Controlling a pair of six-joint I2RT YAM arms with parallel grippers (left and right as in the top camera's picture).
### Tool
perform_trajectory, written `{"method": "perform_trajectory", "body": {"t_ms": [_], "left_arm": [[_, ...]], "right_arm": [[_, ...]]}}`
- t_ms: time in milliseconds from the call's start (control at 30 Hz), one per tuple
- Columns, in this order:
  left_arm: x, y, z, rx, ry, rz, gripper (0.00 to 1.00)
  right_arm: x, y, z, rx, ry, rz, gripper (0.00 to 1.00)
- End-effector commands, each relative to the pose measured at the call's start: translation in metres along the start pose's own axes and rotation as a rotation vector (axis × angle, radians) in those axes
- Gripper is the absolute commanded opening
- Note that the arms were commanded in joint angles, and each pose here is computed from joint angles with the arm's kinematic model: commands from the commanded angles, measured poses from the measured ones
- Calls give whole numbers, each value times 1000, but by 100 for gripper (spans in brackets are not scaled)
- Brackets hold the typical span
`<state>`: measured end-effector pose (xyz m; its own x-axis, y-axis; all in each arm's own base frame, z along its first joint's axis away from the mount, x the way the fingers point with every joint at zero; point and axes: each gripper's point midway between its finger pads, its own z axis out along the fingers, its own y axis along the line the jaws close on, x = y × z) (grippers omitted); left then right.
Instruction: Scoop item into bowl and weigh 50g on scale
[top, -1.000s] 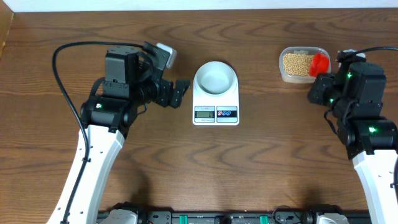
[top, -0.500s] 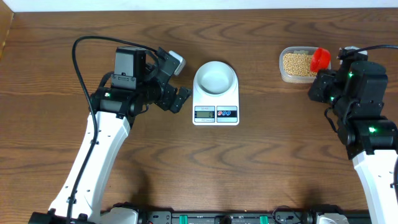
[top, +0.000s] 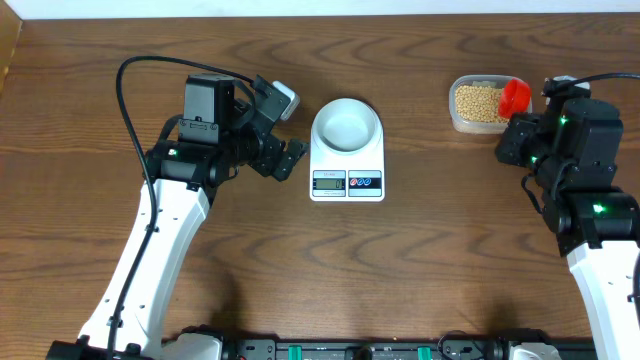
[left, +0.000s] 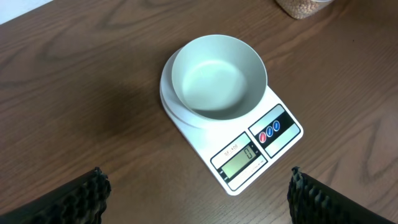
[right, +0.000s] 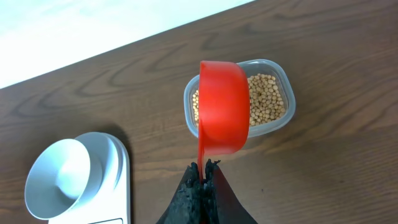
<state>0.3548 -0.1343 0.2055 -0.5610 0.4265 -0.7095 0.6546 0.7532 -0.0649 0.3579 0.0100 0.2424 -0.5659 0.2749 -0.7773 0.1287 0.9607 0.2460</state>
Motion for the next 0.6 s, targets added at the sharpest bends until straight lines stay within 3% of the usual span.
{"method": "perform_trajectory", "body": {"t_ms": [0,567], "left_arm": [[0,-2,0,14,-4,18,93],[0,-2,0,14,-4,18,94]], "right_arm": [[-7,0,-4,1,-14,-8,1],[5,-3,-3,7,39,-45,1]]}}
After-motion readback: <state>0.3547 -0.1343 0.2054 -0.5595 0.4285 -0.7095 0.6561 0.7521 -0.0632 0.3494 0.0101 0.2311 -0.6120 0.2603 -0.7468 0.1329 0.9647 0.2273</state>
